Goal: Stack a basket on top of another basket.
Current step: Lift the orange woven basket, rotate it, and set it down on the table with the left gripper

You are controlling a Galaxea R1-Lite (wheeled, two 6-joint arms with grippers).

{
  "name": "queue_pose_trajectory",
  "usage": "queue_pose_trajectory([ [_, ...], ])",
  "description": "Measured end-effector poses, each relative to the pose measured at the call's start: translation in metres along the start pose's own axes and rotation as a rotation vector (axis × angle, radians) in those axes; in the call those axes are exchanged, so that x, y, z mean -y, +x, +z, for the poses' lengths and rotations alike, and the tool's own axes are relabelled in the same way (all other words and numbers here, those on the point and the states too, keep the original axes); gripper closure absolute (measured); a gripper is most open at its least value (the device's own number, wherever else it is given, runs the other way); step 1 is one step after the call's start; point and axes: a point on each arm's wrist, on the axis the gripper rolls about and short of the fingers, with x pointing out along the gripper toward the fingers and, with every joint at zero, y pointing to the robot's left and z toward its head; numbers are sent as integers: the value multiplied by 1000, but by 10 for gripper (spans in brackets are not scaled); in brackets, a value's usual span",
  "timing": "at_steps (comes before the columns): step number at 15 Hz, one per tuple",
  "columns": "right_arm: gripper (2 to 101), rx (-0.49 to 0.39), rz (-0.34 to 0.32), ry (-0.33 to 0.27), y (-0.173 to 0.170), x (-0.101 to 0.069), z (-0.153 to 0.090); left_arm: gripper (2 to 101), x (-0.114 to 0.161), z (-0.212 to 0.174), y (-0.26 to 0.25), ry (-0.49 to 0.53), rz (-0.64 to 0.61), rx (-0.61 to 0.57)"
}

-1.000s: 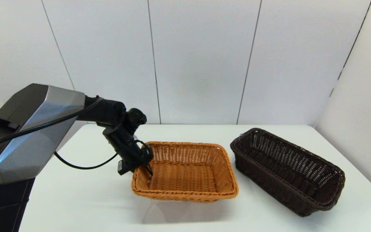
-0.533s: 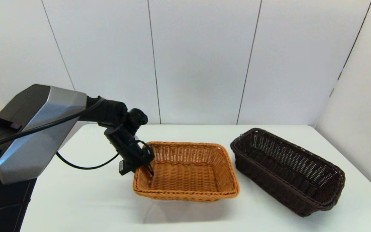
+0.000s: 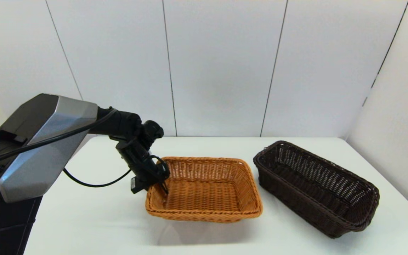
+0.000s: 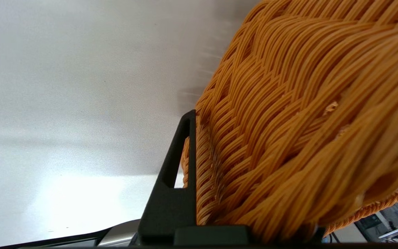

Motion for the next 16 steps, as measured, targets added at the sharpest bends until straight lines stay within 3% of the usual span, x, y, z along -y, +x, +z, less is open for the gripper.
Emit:
queue_pose_trajectory([
  [5, 50, 0, 0, 0, 0, 0, 0, 785, 0, 0, 0, -1, 1, 0],
  [11, 50, 0, 0, 0, 0, 0, 0, 425, 0, 0, 0, -2, 0, 1],
  [16, 50, 0, 0, 0, 0, 0, 0, 255, 0, 0, 0, -2, -1, -1],
])
